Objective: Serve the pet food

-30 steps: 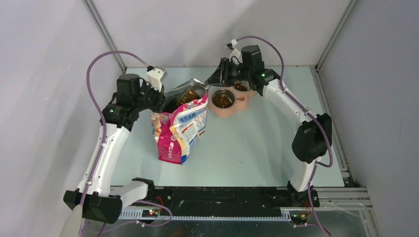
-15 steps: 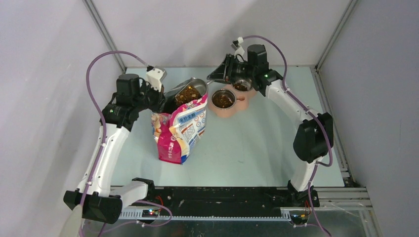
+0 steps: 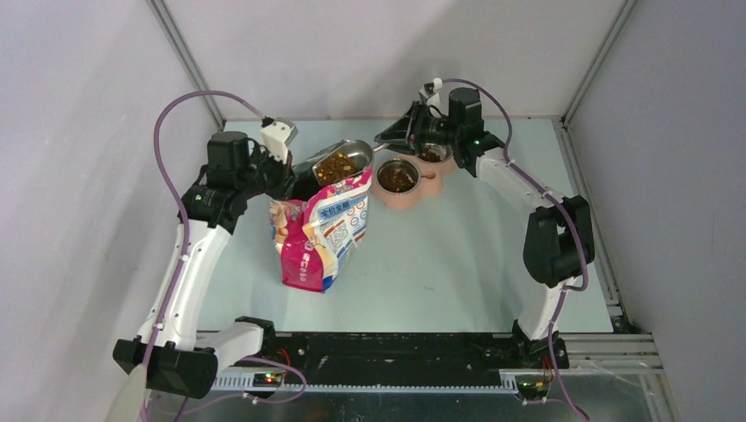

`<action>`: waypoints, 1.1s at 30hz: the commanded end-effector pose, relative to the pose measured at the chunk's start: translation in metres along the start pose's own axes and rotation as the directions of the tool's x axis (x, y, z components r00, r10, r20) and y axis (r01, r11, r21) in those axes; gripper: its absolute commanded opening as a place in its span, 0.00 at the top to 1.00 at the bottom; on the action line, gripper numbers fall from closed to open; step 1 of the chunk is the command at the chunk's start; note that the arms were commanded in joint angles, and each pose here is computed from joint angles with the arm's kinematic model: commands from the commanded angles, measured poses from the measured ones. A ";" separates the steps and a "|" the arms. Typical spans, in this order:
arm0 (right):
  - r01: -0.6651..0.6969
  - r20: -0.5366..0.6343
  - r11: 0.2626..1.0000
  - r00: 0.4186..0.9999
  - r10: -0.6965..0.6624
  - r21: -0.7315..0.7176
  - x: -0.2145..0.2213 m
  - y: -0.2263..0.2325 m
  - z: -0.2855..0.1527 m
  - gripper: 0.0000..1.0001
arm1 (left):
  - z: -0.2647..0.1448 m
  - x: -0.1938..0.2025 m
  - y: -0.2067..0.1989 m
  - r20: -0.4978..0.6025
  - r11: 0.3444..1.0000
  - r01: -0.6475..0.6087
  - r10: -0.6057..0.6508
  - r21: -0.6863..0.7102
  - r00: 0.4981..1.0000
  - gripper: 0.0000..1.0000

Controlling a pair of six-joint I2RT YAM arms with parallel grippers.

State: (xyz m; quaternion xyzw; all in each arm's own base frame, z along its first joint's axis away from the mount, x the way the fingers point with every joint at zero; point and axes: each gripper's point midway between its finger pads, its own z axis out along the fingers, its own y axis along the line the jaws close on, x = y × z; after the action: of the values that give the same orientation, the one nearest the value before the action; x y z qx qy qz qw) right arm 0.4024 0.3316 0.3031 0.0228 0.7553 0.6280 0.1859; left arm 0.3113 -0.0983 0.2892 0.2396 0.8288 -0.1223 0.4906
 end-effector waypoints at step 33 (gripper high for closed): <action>-0.170 0.225 0.982 0.957 0.184 -0.084 -0.068 0.001 -0.097 1.00 | -0.013 -0.026 0.006 0.083 0.997 -0.066 0.069 -0.039 0.994 1.00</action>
State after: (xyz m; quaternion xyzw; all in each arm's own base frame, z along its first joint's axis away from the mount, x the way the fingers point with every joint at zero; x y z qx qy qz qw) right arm 0.4341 0.2443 0.3190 0.1618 0.7145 0.6560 0.1819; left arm 0.3120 -0.0931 0.2878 0.2460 0.8295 -0.1060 0.4901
